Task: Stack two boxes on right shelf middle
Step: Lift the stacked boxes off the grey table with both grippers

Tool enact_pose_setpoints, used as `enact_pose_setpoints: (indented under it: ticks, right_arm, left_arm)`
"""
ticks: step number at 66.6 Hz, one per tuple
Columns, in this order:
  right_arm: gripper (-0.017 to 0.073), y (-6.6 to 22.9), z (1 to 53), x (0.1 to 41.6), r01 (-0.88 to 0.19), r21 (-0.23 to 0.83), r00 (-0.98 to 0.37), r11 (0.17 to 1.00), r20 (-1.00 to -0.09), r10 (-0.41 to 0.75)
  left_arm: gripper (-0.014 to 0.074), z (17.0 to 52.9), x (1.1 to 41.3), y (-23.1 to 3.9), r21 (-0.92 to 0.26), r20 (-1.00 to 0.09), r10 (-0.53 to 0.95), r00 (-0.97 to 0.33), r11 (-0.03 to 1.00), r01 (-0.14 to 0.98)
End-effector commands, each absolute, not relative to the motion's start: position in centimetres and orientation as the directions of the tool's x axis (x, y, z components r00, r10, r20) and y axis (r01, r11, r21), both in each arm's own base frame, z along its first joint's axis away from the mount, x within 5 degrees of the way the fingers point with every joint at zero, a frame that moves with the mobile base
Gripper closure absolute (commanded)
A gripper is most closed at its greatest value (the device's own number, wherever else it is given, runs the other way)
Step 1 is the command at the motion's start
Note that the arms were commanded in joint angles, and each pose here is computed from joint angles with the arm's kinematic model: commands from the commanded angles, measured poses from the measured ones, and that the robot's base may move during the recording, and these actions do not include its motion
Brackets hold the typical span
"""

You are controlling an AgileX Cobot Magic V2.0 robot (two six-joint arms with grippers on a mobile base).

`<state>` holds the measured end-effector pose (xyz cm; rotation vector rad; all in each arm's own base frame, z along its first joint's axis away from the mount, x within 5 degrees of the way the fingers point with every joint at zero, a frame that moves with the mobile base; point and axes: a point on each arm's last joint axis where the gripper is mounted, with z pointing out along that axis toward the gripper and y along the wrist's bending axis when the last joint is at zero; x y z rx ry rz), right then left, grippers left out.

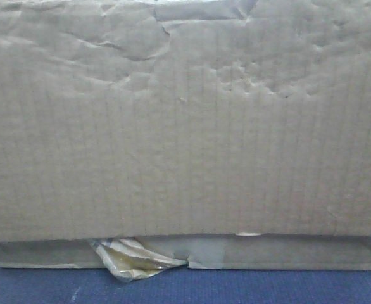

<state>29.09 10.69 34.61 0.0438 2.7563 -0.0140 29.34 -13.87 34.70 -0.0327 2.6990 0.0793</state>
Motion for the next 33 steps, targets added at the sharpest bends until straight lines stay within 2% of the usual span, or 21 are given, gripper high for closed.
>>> enact_pose_setpoints:
  ticks: [1,21,33]
  right_arm:
    - [0.0726,10.0,36.7,28.5,0.038,-0.024,-0.887,0.999,-0.461,0.023]
    - [0.0726,8.7,41.7,28.7,0.093,-0.077,-0.767,0.993,-0.641,0.023]
    - [0.0726,8.4,45.4,28.8,0.107,-0.023,-0.643,0.994,-0.764,0.051]
  left_arm:
    - [0.0704,36.2,29.1,-13.7,0.044,-0.488,-0.017,-0.873,0.998,-0.044]
    - [0.0704,42.6,29.0,-13.3,-0.042,-0.654,-0.067,-0.753,0.998,-0.053]
    - [0.0704,47.6,28.7,-12.1,-0.054,-0.785,-0.091,-0.613,0.995,-0.079]
